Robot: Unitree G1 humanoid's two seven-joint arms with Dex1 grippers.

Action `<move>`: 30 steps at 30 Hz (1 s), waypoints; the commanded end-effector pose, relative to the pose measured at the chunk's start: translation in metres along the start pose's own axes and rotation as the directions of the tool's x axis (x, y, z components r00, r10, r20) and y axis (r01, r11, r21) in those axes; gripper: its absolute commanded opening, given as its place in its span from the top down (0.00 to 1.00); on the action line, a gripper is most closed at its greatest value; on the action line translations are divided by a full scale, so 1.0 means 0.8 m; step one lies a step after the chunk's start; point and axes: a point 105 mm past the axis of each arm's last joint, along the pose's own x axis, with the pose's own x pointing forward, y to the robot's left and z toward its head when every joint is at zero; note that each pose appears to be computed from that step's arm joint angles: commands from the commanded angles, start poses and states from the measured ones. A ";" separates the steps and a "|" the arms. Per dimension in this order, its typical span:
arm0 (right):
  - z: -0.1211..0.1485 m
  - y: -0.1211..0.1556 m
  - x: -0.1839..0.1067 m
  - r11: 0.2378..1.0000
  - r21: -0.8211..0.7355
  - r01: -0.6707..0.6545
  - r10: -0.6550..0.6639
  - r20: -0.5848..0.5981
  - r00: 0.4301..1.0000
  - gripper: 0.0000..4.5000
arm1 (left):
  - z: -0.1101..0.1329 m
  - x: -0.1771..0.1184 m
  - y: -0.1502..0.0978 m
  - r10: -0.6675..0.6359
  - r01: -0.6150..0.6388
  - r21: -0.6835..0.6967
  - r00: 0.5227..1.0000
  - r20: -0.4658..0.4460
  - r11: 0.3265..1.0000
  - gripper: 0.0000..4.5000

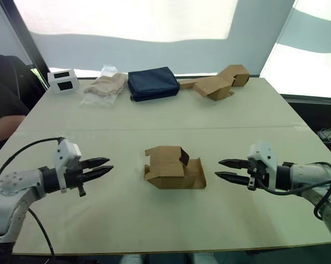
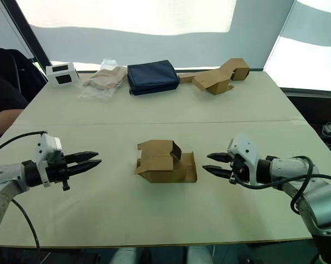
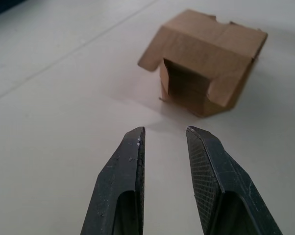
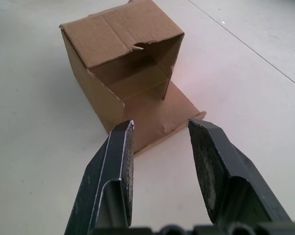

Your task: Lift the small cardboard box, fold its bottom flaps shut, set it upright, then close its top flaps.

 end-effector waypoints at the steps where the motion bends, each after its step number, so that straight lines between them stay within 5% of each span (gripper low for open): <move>1: 0.016 0.005 -0.004 0.999 -0.040 -0.003 0.005 0.031 1.000 0.60 | 0.020 -0.004 0.004 -0.011 0.010 0.040 0.999 0.032 0.999 0.71; 30: 0.015 0.015 0.021 0.998 -0.057 -0.001 0.004 0.041 0.999 0.60 | 0.040 0.031 0.014 -0.036 0.036 -0.018 0.999 0.020 0.999 0.71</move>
